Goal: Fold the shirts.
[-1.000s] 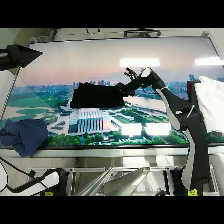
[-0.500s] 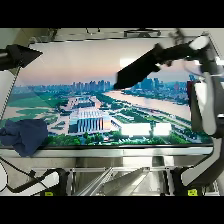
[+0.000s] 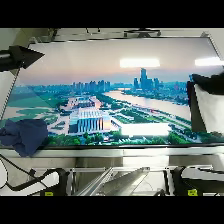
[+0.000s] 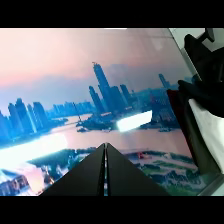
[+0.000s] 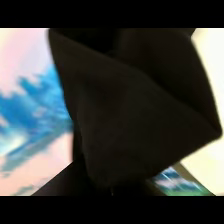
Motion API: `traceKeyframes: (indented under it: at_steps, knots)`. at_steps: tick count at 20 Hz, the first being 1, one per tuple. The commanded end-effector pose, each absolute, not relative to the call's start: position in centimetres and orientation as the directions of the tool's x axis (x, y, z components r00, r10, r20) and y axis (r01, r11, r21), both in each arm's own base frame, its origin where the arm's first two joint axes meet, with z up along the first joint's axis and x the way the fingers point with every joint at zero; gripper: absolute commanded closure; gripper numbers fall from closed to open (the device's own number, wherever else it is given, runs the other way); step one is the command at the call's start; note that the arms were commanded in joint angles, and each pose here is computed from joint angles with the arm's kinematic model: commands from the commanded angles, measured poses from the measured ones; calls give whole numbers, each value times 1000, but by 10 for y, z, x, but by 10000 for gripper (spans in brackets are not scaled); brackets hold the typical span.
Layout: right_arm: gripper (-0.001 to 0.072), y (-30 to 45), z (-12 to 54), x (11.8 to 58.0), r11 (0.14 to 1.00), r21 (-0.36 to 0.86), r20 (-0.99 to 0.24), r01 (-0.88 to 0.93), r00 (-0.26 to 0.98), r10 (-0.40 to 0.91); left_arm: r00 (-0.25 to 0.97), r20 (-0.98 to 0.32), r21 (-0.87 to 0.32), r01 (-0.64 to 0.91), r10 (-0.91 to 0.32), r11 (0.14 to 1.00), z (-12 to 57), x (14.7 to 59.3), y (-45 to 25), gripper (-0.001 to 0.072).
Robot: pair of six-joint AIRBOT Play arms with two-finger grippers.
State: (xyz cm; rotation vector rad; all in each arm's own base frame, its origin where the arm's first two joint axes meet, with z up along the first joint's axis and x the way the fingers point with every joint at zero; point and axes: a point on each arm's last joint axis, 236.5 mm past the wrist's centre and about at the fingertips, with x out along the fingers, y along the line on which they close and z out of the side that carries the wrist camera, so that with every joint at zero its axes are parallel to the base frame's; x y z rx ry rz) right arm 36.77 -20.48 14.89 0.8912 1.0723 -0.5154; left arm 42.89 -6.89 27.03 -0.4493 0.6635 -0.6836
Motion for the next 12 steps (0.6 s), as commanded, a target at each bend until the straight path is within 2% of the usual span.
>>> traceKeyframes:
  at_steps: [1,6,7,8,9,10,12]
  knots:
    - [695,-221,92,275,476,148,-989,867,125,81,498,-443,-618,433,-745,657,246,428,-83,683]
    - [693,-213,23,226,463,-18,-985,886,-95,144,411,-457,-652,448,-788,612,222,435,-116,691]
    - [659,-213,15,215,464,-57,-980,884,-139,144,398,-460,-658,447,-794,605,217,436,-121,691]
    - [425,-213,9,209,465,-79,-976,882,-163,144,386,-463,-664,446,-798,600,213,437,-124,691]
    - [50,-213,5,207,472,-87,-973,877,-177,149,375,-464,-670,444,-803,595,209,438,-128,691]
    - [9,-212,4,208,487,-83,-972,870,-179,154,366,-465,-675,442,-806,590,206,440,-130,691]
    - [9,-208,8,209,487,-71,-969,871,-176,174,361,-464,-676,445,-809,587,204,440,-134,692]
